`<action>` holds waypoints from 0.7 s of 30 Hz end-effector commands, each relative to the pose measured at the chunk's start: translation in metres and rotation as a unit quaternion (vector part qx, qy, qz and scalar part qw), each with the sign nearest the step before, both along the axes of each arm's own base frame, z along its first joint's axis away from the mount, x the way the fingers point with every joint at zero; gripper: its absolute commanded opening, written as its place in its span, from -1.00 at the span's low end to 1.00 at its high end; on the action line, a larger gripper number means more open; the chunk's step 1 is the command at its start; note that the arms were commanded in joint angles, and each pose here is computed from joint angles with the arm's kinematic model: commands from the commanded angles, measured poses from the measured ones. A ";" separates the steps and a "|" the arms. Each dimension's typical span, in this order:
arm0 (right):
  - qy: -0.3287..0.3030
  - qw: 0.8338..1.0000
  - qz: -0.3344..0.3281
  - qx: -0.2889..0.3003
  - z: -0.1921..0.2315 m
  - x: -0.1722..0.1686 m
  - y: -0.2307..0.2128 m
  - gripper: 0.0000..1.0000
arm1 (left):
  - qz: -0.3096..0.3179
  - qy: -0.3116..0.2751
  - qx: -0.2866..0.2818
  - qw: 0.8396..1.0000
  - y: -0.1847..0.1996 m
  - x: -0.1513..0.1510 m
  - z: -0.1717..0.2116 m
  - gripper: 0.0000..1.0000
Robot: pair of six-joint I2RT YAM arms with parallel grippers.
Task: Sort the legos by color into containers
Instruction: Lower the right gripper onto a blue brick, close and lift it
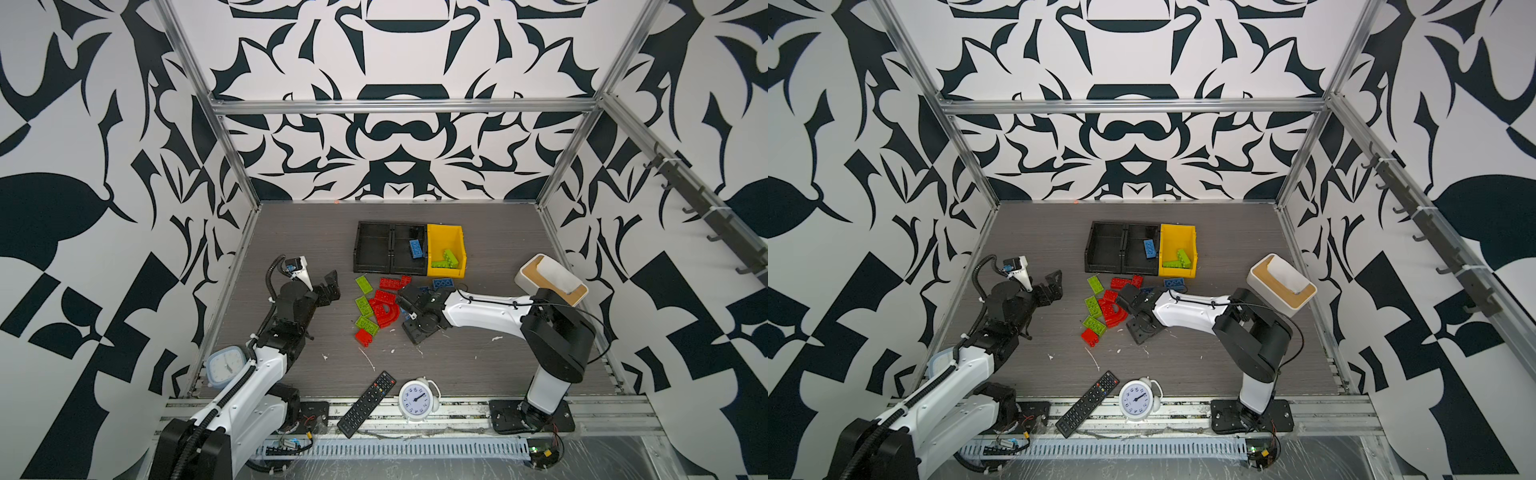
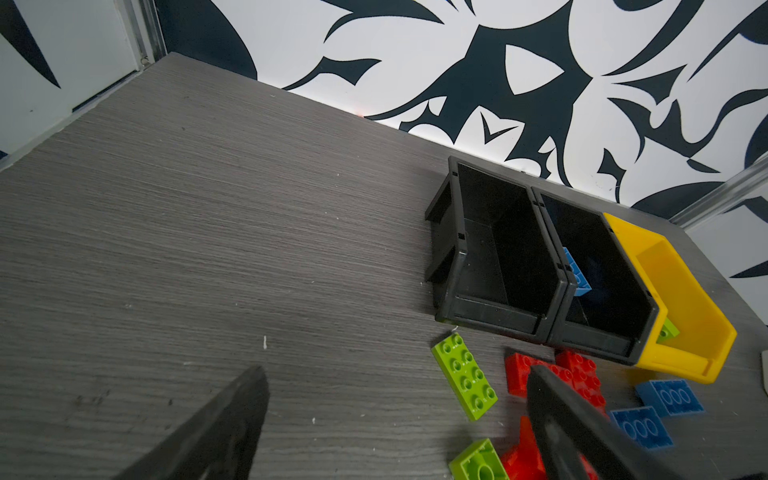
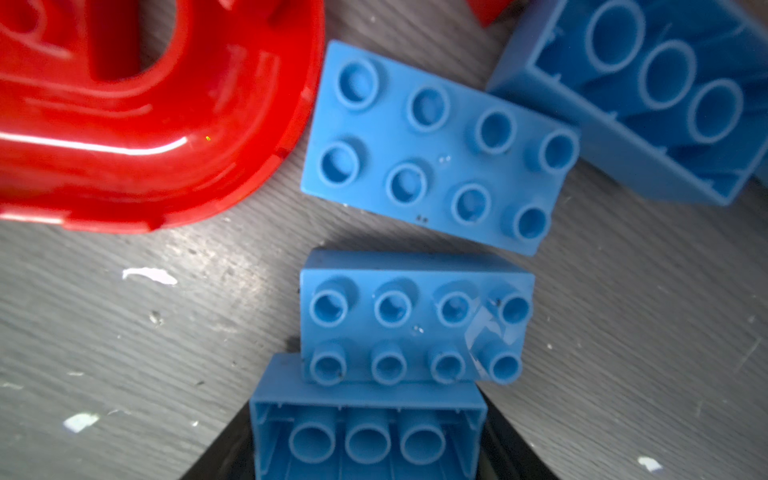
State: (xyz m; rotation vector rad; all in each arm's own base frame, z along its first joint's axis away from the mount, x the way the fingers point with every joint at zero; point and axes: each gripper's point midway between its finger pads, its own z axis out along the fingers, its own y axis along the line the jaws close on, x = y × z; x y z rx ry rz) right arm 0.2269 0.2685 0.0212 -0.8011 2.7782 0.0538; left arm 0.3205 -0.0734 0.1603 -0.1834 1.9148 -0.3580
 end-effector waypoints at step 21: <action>-0.182 0.973 0.011 0.138 0.132 0.080 0.037 0.03 | 0.008 -0.010 -0.007 1.000 0.003 -0.001 0.005 0.99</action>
